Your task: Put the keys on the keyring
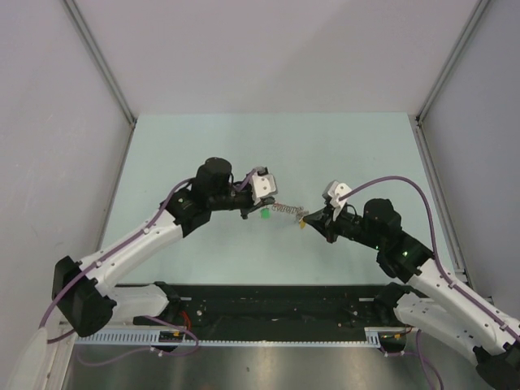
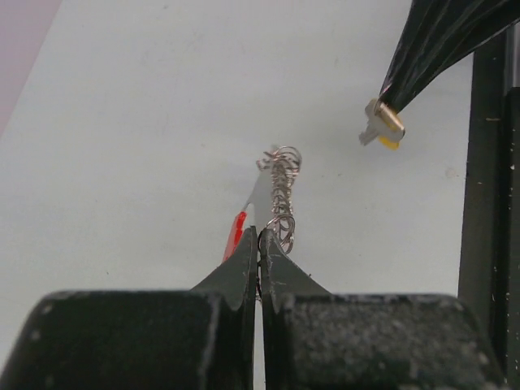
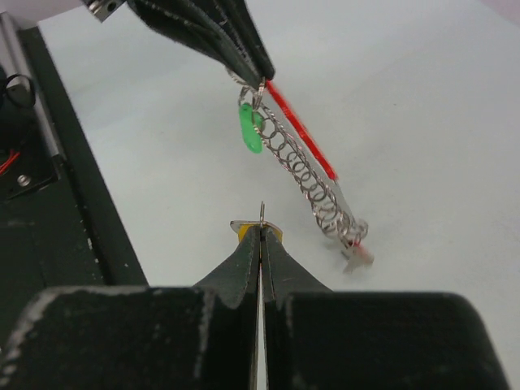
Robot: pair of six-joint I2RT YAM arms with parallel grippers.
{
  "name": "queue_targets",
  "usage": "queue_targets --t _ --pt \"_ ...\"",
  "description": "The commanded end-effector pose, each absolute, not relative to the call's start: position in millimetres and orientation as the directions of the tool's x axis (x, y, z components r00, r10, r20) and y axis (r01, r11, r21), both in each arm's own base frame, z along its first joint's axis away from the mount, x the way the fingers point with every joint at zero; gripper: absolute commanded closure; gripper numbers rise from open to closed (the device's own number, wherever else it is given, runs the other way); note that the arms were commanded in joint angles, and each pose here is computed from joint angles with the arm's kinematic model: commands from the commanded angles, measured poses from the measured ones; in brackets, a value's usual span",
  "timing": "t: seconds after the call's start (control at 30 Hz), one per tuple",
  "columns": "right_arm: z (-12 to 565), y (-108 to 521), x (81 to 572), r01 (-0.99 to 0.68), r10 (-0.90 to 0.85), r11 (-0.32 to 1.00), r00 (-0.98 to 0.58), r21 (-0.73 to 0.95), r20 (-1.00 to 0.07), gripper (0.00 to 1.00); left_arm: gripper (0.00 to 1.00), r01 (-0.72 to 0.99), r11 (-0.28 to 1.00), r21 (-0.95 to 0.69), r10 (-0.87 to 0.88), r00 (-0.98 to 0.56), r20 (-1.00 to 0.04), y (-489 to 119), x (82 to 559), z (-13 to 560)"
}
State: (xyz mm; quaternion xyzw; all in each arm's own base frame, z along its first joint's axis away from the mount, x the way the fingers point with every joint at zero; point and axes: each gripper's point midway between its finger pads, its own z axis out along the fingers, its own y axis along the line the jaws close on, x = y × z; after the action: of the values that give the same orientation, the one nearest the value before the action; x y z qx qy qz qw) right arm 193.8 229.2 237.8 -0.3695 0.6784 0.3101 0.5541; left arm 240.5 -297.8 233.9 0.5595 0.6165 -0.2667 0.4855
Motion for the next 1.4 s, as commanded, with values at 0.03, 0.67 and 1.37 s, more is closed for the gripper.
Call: queue_targets --t 0.03,0.67,1.37 --pt "270 251 179 -0.913 -0.126 0.405 0.003 -0.054 -0.992 1.00 1.00 0.946 0.079 0.315 0.352 0.269 -0.896 -304 217 254" --pt "256 273 195 -0.900 -0.099 0.431 -0.112 0.059 -0.989 1.00 1.00 0.918 0.115 0.381 0.387 0.312 -0.868 -304 221 228" --pt "238 291 196 -0.867 -0.052 0.419 -0.320 0.270 -0.946 1.00 0.99 0.753 0.263 0.604 0.473 0.445 -0.760 -293 232 236"
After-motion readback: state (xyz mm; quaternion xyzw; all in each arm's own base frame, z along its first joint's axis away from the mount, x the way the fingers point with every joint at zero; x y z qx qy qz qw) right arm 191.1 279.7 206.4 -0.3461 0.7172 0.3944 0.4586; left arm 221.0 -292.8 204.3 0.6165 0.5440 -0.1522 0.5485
